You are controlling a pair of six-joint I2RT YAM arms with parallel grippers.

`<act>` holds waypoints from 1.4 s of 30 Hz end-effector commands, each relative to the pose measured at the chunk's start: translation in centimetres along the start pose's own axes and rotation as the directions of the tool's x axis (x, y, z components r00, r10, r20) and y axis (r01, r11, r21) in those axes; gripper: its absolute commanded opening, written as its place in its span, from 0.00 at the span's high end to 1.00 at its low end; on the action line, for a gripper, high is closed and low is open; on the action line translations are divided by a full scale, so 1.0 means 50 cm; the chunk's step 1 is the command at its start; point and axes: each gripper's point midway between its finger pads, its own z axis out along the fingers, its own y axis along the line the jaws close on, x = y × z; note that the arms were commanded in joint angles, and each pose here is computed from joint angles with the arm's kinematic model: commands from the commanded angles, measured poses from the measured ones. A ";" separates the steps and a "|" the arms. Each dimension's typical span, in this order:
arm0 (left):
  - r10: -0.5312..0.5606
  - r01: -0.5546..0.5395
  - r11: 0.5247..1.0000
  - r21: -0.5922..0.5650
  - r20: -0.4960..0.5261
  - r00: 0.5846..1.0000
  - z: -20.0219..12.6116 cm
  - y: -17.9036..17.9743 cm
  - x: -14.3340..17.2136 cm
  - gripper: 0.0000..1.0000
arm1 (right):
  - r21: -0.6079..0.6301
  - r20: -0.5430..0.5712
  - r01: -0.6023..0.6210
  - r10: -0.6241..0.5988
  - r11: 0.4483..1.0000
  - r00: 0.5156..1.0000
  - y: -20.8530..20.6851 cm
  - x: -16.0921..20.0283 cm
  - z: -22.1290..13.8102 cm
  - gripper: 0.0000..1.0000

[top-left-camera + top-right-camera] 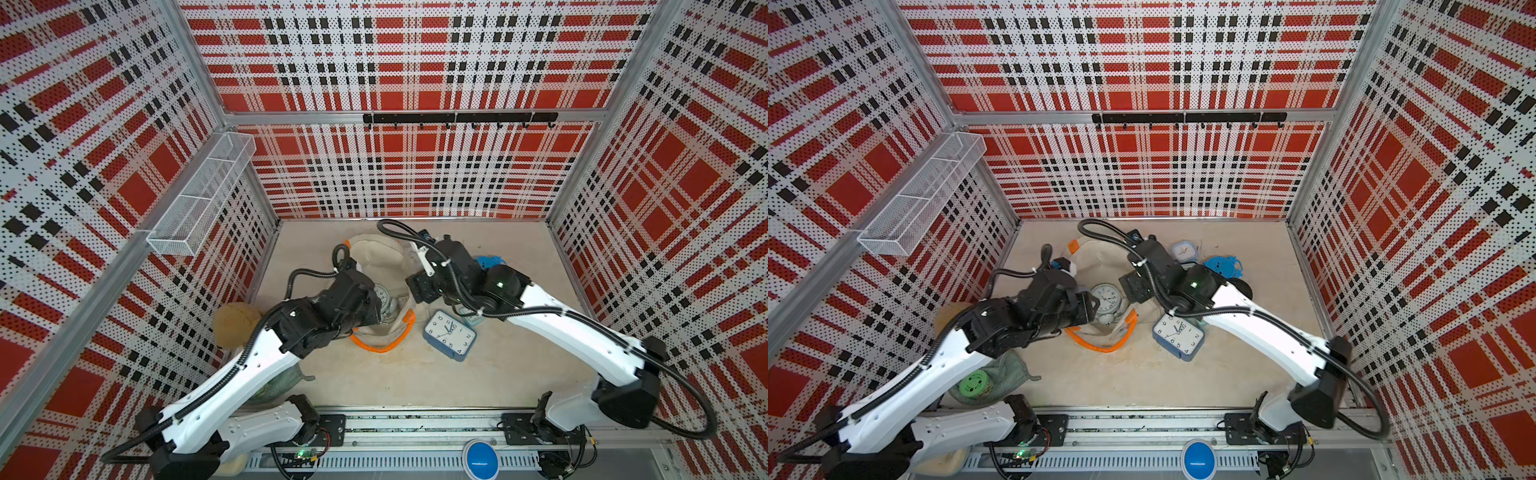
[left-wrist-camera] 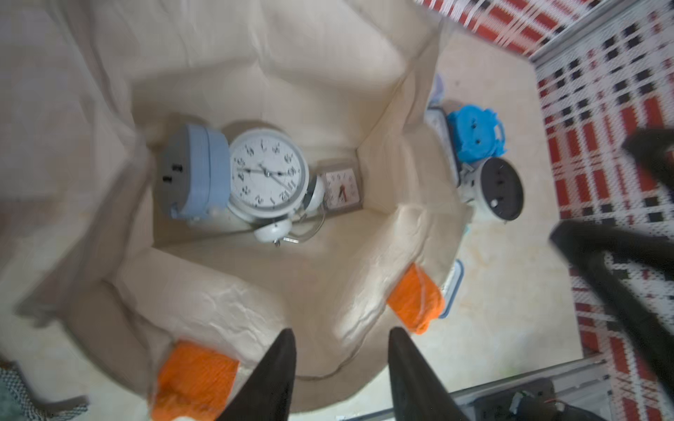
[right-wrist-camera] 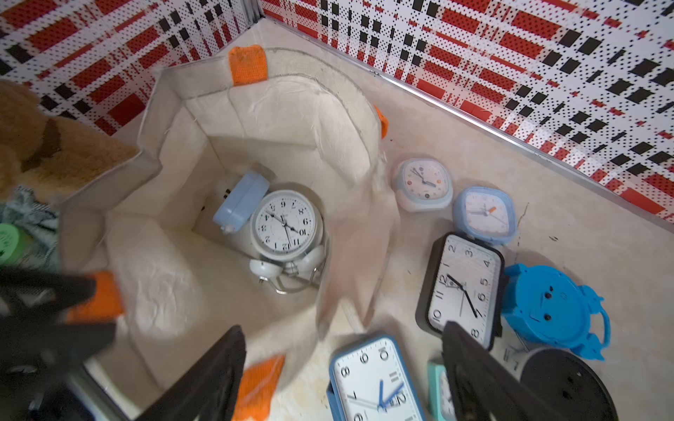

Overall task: Take the alarm clock out of the canvas bag
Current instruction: Place the alarm at the center of the board, then pick up the alarm from the canvas bag.

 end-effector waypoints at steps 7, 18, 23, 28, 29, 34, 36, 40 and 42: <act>-0.225 0.224 0.974 -0.039 -0.011 0.974 0.065 0.051 0.072 0.55 | 0.054 -0.305 -0.060 0.073 0.997 0.949 0.013 0.111 0.195 0.51; -0.361 0.361 0.931 -0.046 0.025 0.932 0.065 0.126 0.082 0.52 | 0.088 -0.429 -0.157 0.179 0.984 0.885 0.005 0.307 0.147 0.81; -0.343 0.343 0.939 -0.019 0.035 0.939 0.064 0.096 0.045 0.48 | 0.090 -0.456 -0.194 0.214 0.977 0.864 0.018 0.368 0.146 0.91; -0.317 0.318 0.948 -0.007 0.026 0.948 0.074 0.053 0.021 0.43 | 0.098 -0.422 -0.231 0.250 0.968 0.871 0.019 0.374 0.153 0.98; -0.316 0.316 0.949 -0.003 0.024 0.949 0.077 0.043 0.018 0.42 | 0.091 -0.413 -0.234 0.251 0.968 0.875 0.020 0.370 0.153 0.99; -0.259 0.260 0.966 -0.007 0.048 0.965 0.091 -0.006 -0.008 0.38 | 0.072 -0.376 -0.258 0.265 0.964 0.888 0.022 0.362 0.148 1.00; -0.238 0.239 0.971 -0.017 0.049 0.970 0.099 -0.015 -0.011 0.38 | 0.065 -0.364 -0.265 0.270 0.962 0.891 0.021 0.360 0.144 1.00; -0.177 0.178 0.984 -0.012 0.032 0.984 0.123 -0.031 -0.005 0.40 | 0.047 -0.334 -0.276 0.276 0.960 0.901 0.020 0.353 0.135 1.00; -0.074 0.074 0.997 -0.002 0.026 0.997 0.130 -0.041 -0.007 0.42 | 0.035 -0.318 -0.278 0.274 0.960 0.908 0.020 0.346 0.132 1.00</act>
